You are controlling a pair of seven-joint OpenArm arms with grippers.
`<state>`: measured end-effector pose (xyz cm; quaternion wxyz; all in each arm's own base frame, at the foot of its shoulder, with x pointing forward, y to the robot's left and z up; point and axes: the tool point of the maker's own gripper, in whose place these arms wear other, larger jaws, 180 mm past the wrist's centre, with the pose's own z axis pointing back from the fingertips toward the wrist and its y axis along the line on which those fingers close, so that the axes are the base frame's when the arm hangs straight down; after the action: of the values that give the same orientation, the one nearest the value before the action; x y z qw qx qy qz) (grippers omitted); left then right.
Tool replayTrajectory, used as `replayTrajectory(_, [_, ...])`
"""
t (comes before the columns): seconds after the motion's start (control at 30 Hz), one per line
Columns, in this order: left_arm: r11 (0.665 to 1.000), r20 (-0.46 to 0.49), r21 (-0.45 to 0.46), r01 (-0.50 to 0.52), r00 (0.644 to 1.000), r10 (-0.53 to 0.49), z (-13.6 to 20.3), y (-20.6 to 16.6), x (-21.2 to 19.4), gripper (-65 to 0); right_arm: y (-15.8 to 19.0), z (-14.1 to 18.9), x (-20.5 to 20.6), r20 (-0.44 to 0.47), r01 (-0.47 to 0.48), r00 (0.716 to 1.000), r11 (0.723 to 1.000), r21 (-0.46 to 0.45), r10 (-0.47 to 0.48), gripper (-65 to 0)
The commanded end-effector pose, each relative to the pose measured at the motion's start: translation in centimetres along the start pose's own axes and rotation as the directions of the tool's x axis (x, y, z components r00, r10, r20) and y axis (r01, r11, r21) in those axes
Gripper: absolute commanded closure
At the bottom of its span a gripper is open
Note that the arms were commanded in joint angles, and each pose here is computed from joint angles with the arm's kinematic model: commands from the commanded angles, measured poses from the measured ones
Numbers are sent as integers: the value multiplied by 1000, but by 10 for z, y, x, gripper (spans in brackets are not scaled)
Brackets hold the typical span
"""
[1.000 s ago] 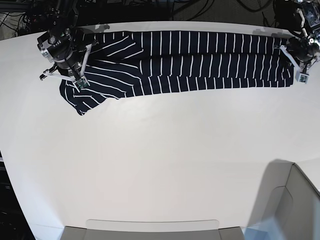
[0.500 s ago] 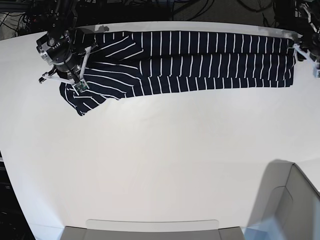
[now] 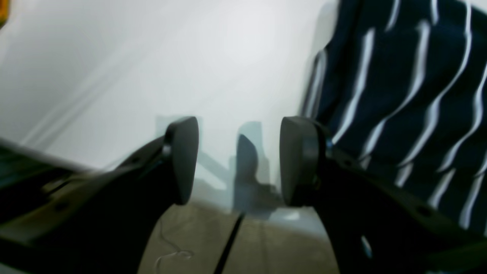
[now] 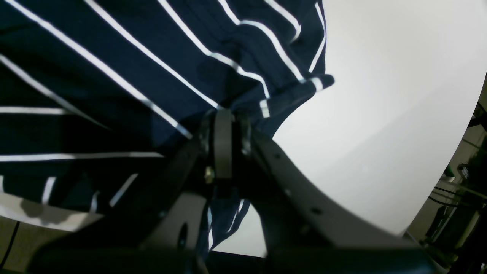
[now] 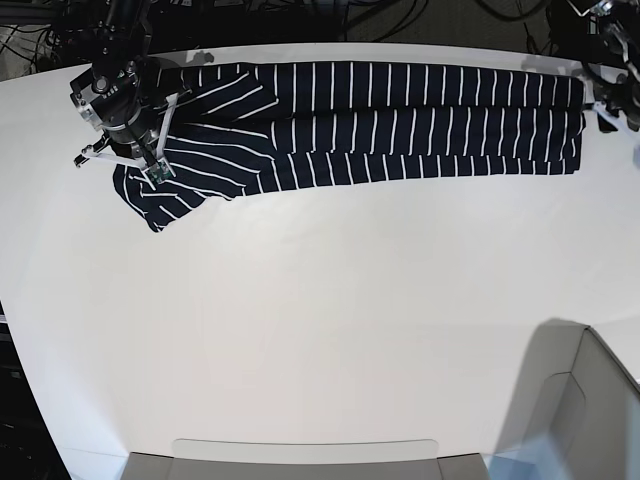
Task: Fold the T-shirt properly
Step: 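Open both grippers and release the folded shirt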
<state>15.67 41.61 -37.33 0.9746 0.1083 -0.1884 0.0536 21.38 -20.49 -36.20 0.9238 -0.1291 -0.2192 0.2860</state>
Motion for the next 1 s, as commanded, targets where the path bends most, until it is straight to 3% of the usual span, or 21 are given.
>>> replayTrajectory(0.0, [1000,4,8,4,1000,-5,2,6,4,-347,-5,3,6,22,-16,1000,1000,-15,16,0])
replayTrajectory(0.23, [999,-43,-39,-35,999,33,-17,-1,-5,-345,-5,3,5,21,-16,1000,1000,-14,16,0])
replayTrajectory(0.37, [1000,-60,4,-29,998,29,-23,7,-2,-345,-5,3,5,20,-16,1000,1000,-15,16,0])
replayTrajectory(0.5, [999,-86,-9,-41,996,40,-30,5,-8,-345,-5,3,5,20,-16,1000,1000,-15,16,0])
replayTrajectory(0.83, [999,-111,4,-40,993,40,-28,8,-13,-345,-5,3,5,18,-16,1000,1000,-15,16,0])
replayTrajectory(0.97, [999,-106,50,-8,994,13,-14,23,-2,-345,-4,3,5,19,-15,1000,1000,-14,15,0])
